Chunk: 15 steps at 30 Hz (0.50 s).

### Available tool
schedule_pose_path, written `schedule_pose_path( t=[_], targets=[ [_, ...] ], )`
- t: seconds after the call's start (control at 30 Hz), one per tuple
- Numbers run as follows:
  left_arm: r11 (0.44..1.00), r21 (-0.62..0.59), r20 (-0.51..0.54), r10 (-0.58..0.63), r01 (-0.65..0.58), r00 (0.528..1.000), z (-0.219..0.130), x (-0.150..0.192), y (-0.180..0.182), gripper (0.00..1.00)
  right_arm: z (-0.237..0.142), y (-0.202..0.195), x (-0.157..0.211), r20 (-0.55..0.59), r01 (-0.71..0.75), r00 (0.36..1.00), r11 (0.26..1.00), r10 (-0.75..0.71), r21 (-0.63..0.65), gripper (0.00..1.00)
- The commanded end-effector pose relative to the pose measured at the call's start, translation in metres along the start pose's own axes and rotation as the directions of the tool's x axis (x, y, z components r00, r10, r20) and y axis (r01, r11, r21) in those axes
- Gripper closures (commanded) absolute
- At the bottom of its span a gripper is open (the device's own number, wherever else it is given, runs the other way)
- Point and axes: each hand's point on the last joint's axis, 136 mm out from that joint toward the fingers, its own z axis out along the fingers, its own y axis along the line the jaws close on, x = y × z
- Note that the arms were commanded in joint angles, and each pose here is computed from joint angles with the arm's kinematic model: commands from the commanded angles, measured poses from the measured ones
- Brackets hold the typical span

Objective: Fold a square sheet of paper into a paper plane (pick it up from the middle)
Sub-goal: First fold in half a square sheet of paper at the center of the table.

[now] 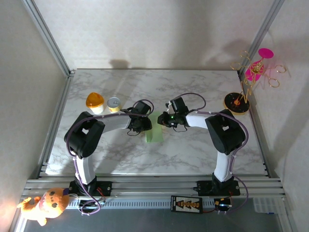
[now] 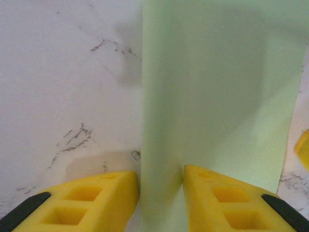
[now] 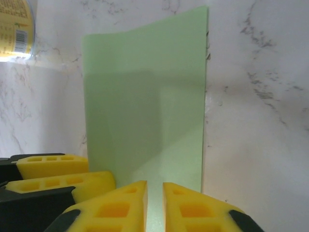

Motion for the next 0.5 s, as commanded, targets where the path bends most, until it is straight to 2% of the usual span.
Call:
schedule_pose_path(
  t=[0.0,0.47],
  targets=[
    [0.960,-0.278,-0.159,-0.063,0.016,0.985,0.0538,0.0569,0.0903,0.65,0.0056,0.0056,0.0035,-0.037,-0.001,0.999,1.000,0.001,-0.007,0.86],
    [0.955,-0.294,-0.160,-0.091,0.041,0.983,0.0564,0.0609,0.0948,0.64,0.0131,-0.0020,0.0110,-0.071,-0.012,0.997,1.000,0.014,0.019,0.88]
  ],
)
